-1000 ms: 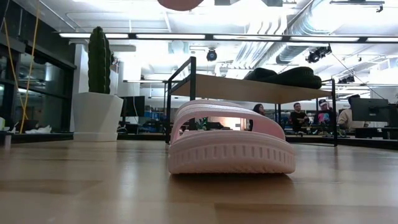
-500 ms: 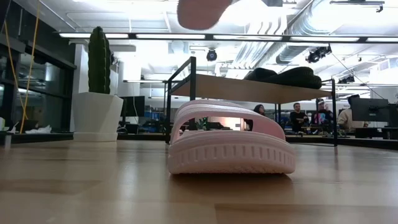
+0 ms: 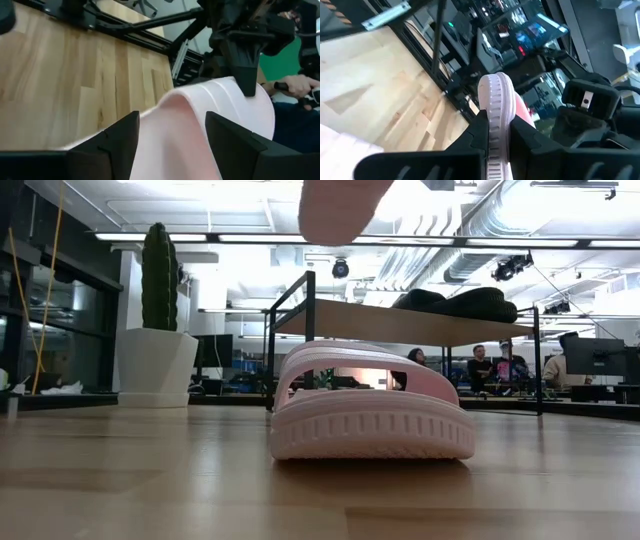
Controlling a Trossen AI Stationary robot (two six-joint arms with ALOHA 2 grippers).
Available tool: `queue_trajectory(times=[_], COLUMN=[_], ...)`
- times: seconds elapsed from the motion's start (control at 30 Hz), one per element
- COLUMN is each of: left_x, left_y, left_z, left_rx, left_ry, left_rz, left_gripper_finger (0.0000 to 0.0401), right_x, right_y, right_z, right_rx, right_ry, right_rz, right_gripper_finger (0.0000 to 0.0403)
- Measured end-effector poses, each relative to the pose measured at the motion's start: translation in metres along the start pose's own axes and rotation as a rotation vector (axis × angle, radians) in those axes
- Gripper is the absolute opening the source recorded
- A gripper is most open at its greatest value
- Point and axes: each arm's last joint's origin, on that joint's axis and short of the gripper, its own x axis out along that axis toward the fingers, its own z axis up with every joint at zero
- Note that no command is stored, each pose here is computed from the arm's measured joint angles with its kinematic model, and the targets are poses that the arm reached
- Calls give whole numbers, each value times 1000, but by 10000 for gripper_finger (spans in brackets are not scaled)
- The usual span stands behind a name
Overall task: Pick and place slides into the shelf
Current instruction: Put the left pink slide on the shelf
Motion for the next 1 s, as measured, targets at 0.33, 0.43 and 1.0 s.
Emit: queue_trajectory(times=[0.33, 0.43, 1.0], left_x=[-23, -30, -16], left_y=[-27, -44, -98], left_z=[5, 3, -16], left_rx=[88, 125, 269], left_ry=[-66, -83, -52], left_rz=[-113, -143, -241], left_gripper_finger=[216, 216, 216], right_x=[-10, -14, 7], right_y=[-15, -23, -64], right_z=[-11, -18, -72], right_rx=[24, 53, 120], right_ry=[69, 85, 195], right_rz=[8, 35, 105], right_gripper_finger=[18, 18, 17])
